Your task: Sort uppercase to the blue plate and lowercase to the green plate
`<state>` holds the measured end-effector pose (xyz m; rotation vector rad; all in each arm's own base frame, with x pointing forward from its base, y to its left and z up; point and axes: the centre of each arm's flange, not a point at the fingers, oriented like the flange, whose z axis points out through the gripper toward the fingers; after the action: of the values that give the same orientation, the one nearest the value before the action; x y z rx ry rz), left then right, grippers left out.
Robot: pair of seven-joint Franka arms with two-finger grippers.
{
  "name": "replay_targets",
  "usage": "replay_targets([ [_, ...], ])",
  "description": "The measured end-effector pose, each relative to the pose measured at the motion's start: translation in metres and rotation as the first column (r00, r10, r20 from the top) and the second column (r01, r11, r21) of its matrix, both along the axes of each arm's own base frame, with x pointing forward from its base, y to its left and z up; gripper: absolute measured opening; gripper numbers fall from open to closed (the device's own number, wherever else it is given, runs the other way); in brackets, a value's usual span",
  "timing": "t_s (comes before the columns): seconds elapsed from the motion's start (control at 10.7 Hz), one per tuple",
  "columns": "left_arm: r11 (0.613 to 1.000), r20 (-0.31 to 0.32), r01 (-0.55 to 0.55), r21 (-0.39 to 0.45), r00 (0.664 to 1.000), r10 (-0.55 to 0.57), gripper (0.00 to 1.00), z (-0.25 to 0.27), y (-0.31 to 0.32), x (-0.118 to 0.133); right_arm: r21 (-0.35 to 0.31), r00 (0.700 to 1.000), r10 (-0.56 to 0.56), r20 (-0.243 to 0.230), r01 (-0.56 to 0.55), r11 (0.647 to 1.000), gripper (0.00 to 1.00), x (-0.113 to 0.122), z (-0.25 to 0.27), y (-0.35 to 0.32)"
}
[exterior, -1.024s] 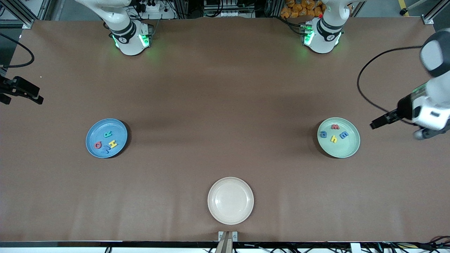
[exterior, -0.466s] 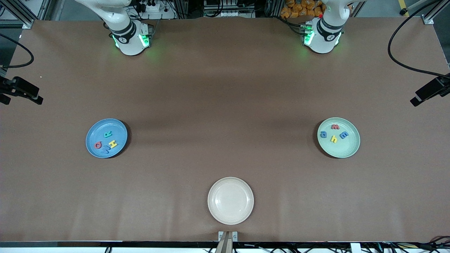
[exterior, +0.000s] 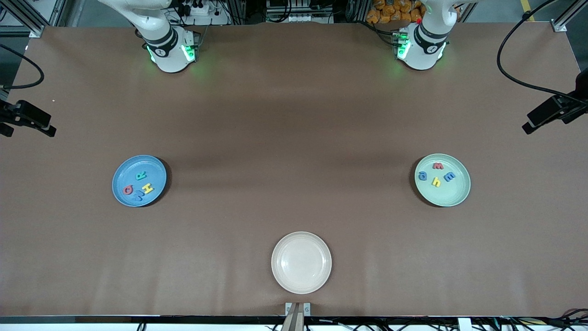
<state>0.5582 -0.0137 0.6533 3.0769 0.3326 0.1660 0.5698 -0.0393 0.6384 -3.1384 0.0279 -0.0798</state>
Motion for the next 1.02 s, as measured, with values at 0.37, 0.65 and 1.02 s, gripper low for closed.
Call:
replay_targets([
  [0.37, 0.974, -0.023, 0.221, 0.050, 0.975, -0.220, 1.00, -0.007, -0.029, -0.002, 0.000, 1.000, 0.000, 0.000, 0.000, 1.000, 1.00, 0.000, 0.000, 0.000],
  [0.65, 0.957, -0.038, 0.284, 0.064, 0.959, -0.282, 1.00, -0.014, -0.048, -0.003, 0.000, 1.000, -0.001, 0.000, 0.001, 1.000, 1.00, 0.000, 0.000, 0.000],
  [1.02, 0.944, -0.008, 0.323, 0.069, 0.946, -0.323, 1.00, -0.027, -0.072, 0.005, 0.000, 1.000, -0.001, 0.000, 0.001, 1.000, 1.00, 0.000, 0.000, 0.000],
])
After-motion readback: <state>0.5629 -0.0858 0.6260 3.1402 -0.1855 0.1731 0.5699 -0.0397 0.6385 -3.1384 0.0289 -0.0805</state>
